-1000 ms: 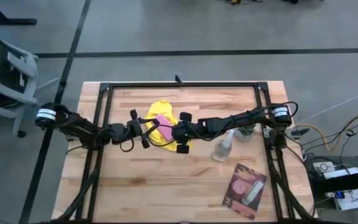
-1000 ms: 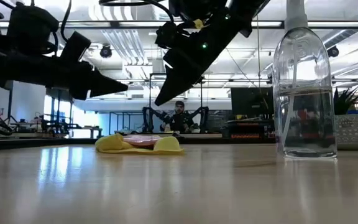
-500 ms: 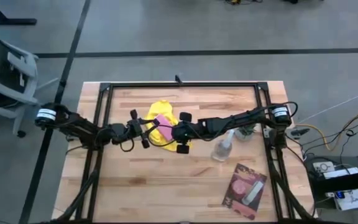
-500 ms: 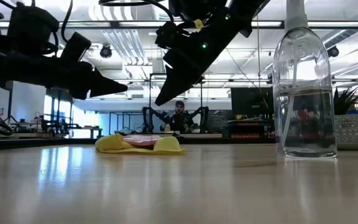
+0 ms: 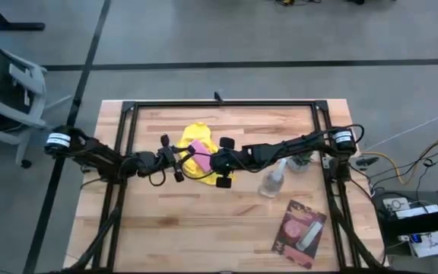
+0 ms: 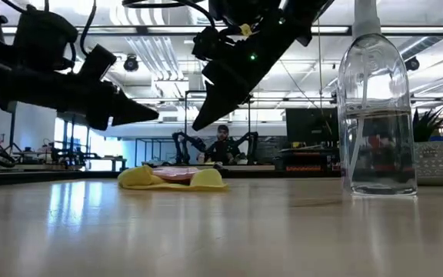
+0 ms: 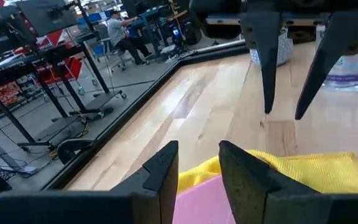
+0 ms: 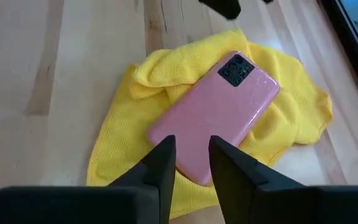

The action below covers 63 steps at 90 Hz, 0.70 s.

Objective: Apply microfiber cloth
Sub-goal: Wipe the front of the pink cellphone with a microfiber cloth

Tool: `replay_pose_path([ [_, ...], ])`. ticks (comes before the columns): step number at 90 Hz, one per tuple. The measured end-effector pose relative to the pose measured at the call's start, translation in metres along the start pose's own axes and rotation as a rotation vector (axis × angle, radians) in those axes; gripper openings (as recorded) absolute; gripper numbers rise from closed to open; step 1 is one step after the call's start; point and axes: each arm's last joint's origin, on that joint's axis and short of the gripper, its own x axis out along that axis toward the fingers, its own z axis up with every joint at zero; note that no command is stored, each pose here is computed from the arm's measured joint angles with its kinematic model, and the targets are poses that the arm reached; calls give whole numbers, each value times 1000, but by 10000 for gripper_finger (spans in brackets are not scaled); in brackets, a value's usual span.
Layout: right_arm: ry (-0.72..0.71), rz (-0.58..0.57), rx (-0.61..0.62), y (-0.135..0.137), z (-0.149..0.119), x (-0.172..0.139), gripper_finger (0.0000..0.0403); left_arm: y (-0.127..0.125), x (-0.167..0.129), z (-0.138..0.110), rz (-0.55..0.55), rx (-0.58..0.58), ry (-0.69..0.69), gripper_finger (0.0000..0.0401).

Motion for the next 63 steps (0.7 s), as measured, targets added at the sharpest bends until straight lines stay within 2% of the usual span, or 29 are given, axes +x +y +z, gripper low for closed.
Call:
replay_pose_path([
  [15,-9,-1,1,0,1,0,62,0,19,-8,34,-18,75,98],
  [27,-142,-9,56,-1,14,0,53,1,24,-17,51,-34,120,98],
  [34,-153,-9,68,-1,15,0,49,3,22,-20,58,-34,132,98],
  [43,-174,-25,-2,-1,17,0,45,8,21,-24,77,-43,150,98],
  [56,-143,-42,-220,5,10,12,40,15,23,-31,115,-77,197,98],
  [63,-100,-31,-248,15,0,26,36,18,24,-36,133,-92,221,98],
])
